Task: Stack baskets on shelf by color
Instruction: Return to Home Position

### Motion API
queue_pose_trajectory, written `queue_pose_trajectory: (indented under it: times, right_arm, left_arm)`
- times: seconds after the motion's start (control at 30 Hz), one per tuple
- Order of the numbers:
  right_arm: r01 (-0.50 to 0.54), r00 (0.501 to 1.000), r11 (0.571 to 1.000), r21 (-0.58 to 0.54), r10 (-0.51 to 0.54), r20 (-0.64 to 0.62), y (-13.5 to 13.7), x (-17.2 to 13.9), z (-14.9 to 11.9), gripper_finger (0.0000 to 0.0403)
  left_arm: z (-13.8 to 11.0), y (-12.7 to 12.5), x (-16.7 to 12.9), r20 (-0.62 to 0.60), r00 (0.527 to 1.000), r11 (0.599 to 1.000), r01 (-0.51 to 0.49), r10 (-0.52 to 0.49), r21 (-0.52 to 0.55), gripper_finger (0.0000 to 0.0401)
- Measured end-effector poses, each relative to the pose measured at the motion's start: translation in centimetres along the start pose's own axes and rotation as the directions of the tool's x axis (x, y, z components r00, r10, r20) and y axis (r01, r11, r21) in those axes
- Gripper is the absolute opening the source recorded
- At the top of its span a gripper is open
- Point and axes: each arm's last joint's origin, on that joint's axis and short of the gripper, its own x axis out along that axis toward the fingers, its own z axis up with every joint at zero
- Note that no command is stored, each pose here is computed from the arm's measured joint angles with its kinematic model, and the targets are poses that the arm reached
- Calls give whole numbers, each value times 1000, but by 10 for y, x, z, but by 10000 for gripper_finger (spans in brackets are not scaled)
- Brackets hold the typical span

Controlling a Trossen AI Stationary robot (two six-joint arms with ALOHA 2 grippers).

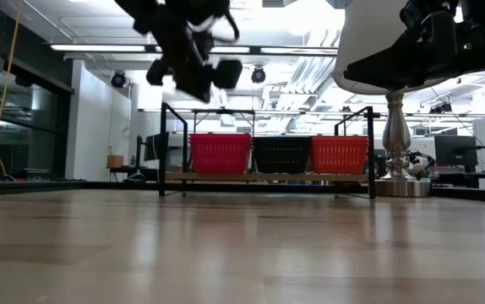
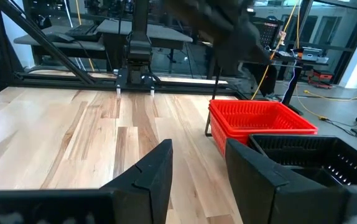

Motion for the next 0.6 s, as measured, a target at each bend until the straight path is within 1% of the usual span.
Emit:
queue_pose_trajectory:
  times: [0.07, 0.13, 0.17, 0.2, 0.23, 0.27, 0.3, 0.37, 0.4, 0.43, 0.47, 0.5, 0.53, 0.6]
  right_arm:
    - [0, 1000, 1000, -4, 0, 0, 0, 0, 0, 135]
    - [0, 1000, 1000, -3, 0, 0, 0, 0, 0, 135]
    - [0, 1000, 1000, -3, 0, 0, 0, 0, 0, 135]
    - [0, 1000, 1000, -4, 0, 0, 0, 0, 0, 135]
    - [0, 1000, 1000, -4, 0, 0, 0, 0, 0, 135]
    - [0, 1000, 1000, -5, 0, 0, 0, 0, 0, 135]
    - [0, 1000, 1000, -5, 0, 0, 0, 0, 0, 135]
    - [0, 1000, 1000, -5, 0, 0, 0, 0, 0, 135]
    - [0, 1000, 1000, -5, 0, 0, 0, 0, 0, 135]
    - [0, 1000, 1000, -5, 0, 0, 0, 0, 0, 135]
    - [0, 1000, 1000, -4, 0, -1, 0, 0, 0, 135]
    - [0, 1000, 1000, -5, 0, -1, 0, 0, 0, 135]
    - [0, 1000, 1000, -4, 0, -1, 0, 0, 0, 135]
    - [-1, 1000, 1000, -4, 1, -10, 0, 0, -1, 135]
  left_arm:
    - [10, 2, -13, 22, 998, 997, 58, -60, 52, 0]
    - [20, 1, -31, 51, 987, 982, 148, -155, 117, 0]
    - [24, 1, -41, 56, 975, 966, 205, -216, 155, 0]
    - [27, 1, -52, 55, 956, 942, 272, -288, 196, 0]
    - [28, -1, -63, 54, 924, 902, 355, -378, 245, 0]
    - [28, -2, -75, 47, 876, 842, 446, -481, 302, 0]
    - [27, -2, -87, 37, 812, 767, 534, -583, 355, 0]
    - [19, -2, -111, 29, 655, 605, 679, -755, 415, 0]
    - [14, -1, -122, 37, 580, 537, 725, -813, 431, 0]
    - [8, 2, -132, 51, 522, 487, 751, -851, 446, 0]
    - [1, 6, -140, 73, 478, 454, 761, -875, 463, 0]
    - [-7, 11, -147, 94, 452, 437, 759, -887, 482, 0]
    - [-14, 18, -152, 125, 439, 439, 748, -890, 498, 0]
    - [-25, 34, -157, 181, 430, 458, 727, -885, 512, 0]
